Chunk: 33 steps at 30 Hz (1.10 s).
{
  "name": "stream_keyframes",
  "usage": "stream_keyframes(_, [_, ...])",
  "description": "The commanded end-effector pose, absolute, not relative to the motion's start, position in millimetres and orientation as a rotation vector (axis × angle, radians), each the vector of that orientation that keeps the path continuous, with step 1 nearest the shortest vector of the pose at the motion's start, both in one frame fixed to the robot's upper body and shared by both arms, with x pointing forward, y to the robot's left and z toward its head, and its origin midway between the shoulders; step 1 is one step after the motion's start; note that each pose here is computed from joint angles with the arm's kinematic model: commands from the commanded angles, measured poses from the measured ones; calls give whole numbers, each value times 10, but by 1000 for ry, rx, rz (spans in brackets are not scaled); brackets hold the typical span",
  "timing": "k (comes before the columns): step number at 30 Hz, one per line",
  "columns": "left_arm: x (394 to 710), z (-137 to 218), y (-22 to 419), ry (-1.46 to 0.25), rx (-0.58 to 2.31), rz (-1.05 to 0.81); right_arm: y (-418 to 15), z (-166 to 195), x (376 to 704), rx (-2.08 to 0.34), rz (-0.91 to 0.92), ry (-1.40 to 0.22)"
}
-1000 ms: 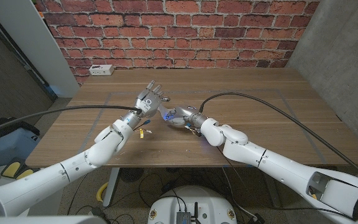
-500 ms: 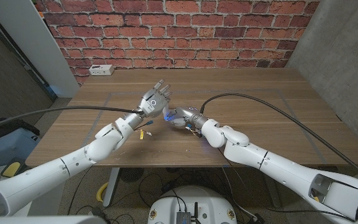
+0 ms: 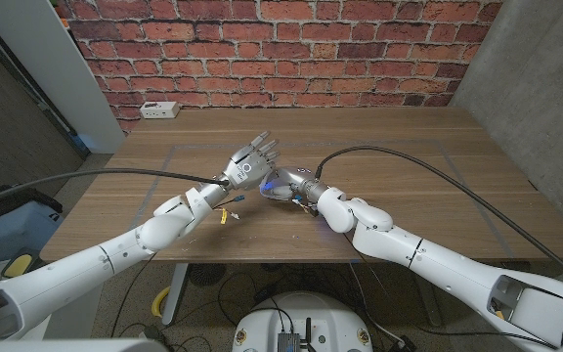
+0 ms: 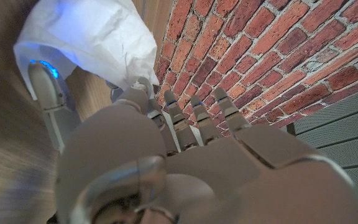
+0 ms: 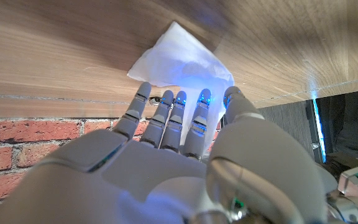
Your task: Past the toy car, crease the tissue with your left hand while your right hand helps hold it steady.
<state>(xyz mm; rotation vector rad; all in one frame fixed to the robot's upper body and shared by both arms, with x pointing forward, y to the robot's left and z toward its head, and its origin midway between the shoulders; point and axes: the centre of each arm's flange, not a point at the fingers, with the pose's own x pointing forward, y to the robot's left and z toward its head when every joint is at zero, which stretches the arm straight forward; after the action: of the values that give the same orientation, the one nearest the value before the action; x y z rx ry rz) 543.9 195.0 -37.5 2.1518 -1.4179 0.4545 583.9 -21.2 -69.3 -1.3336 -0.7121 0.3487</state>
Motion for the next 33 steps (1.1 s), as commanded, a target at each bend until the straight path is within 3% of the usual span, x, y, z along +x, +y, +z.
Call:
stream_keyframes(1, [5473,-491,1926,-1534,2087,432,-207,-676,5855,-1379,353,-667])
stream_keyframes(12, [5461,-484,1957,-1528,2090,461,-259,-636,5870,-1433,328,-617])
stream_keyframes(33, [5488,-478,2017,-1503,2106,540,-799,-687,5766,-1524,153,-518])
